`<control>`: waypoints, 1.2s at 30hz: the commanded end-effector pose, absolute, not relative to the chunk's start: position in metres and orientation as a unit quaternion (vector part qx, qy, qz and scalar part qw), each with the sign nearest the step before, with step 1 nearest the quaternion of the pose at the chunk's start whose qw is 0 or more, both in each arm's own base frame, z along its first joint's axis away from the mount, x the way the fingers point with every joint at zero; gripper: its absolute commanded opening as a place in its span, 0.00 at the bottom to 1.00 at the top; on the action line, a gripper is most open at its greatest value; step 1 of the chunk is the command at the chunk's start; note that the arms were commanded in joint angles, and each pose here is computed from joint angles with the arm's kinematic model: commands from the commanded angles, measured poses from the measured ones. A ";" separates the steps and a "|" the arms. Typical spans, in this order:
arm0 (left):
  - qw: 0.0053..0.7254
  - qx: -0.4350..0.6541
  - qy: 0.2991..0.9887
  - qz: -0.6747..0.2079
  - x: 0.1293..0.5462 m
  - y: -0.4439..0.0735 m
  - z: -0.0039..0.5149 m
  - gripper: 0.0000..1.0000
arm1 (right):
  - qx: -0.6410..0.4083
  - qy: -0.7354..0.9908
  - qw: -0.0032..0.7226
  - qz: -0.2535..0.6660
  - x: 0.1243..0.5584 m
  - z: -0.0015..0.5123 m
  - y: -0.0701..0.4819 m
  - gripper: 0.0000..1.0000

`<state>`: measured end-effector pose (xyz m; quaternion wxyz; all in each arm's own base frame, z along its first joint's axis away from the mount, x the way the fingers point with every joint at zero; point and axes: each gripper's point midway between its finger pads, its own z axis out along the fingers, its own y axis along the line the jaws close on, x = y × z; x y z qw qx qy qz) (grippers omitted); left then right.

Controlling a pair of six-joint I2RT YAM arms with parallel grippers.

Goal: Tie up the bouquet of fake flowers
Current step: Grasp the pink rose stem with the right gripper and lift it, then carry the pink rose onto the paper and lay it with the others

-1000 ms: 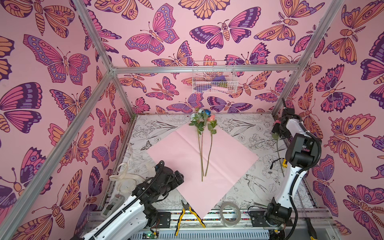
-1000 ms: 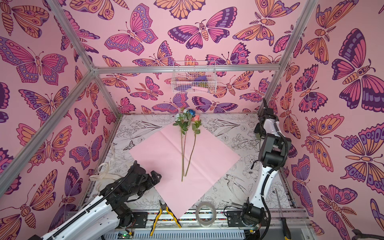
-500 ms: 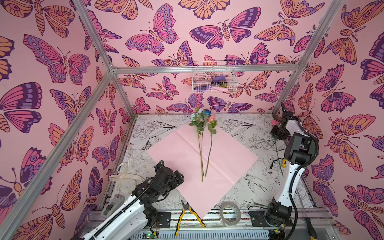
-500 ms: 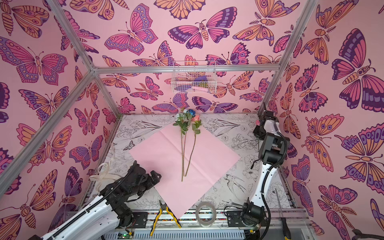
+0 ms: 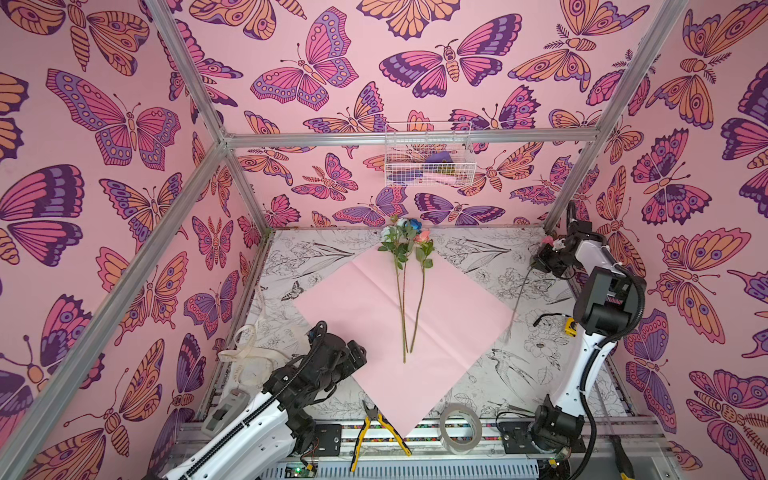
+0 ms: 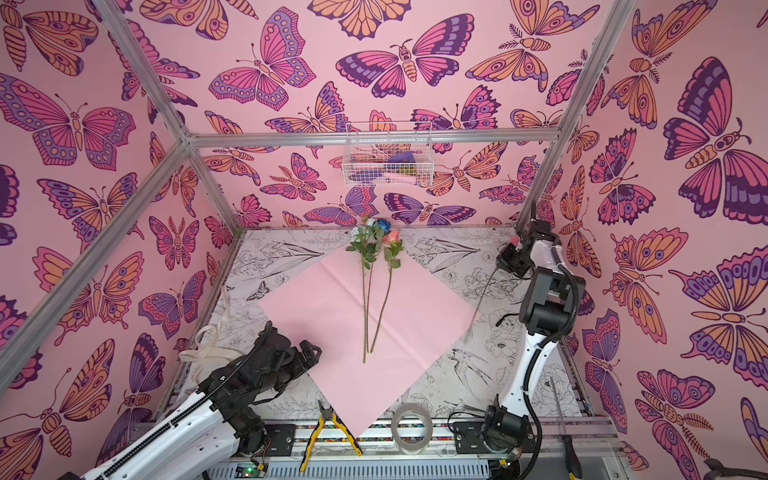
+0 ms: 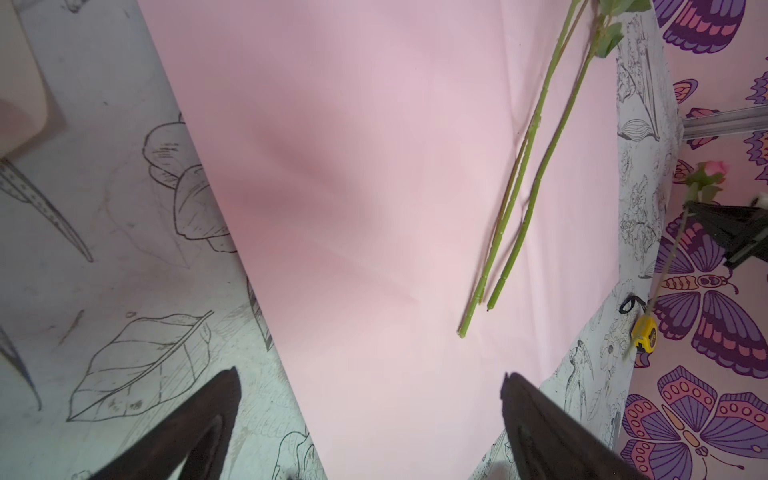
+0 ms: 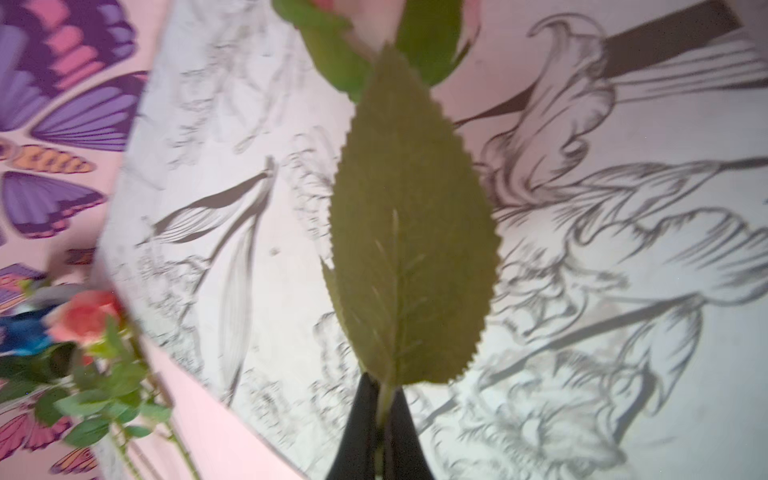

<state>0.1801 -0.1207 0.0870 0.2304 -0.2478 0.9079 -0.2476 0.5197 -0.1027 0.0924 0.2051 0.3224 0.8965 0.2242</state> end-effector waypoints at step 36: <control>0.205 -0.218 0.927 -0.227 0.173 -0.122 0.075 1.00 | -0.060 0.933 0.225 0.275 0.519 0.115 0.330 0.00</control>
